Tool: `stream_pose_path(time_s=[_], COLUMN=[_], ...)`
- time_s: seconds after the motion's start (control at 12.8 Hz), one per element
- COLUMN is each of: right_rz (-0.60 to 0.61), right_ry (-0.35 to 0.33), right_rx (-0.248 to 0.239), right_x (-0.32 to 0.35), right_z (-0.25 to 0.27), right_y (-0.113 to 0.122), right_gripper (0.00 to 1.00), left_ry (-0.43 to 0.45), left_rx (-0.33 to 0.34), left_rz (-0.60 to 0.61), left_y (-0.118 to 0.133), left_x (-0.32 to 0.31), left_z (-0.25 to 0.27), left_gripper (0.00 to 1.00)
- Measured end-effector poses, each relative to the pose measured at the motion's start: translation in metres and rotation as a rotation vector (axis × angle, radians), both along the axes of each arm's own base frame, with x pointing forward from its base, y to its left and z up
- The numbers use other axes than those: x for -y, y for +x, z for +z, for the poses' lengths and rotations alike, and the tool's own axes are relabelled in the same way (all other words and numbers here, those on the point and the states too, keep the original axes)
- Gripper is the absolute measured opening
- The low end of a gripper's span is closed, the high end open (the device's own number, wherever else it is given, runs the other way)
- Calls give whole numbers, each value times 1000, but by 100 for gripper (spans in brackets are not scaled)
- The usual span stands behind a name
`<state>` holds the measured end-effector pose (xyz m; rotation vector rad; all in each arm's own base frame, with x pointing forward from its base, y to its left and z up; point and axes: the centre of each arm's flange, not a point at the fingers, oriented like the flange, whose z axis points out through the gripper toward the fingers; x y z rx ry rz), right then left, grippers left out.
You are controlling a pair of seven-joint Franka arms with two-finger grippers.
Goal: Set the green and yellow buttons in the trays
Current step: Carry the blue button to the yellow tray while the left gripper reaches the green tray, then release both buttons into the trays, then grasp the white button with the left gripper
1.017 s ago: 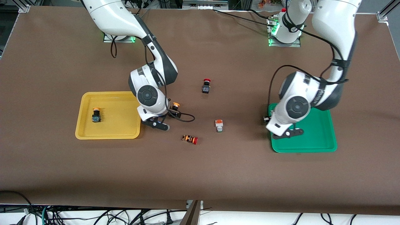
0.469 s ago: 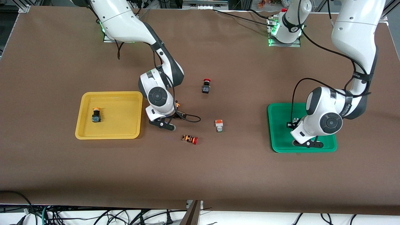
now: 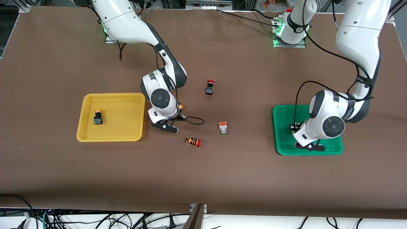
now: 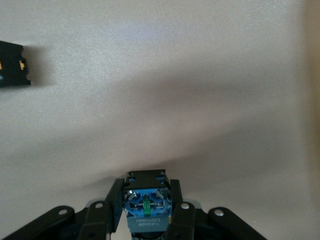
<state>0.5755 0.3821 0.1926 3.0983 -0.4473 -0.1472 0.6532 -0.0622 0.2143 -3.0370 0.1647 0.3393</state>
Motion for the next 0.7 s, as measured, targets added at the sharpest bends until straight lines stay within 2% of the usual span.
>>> stream_pose_path(time_s=[0.23,0.47,0.7], right_rz=[73,211,353], right_ry=[3,8,-4], right_rx=[-2,-71,-136], right_x=[11,70,164], right_z=[22,65,72], right_y=[14,45,73], right_gripper=[41,41,41], left_ry=[-39,-92,-111], left_rx=[68,132,127], left_rz=[-50,-166,-291], left_y=[9,8,-14], left_x=[38,125,217], left_z=[43,106,102], left_gripper=[100,100,100])
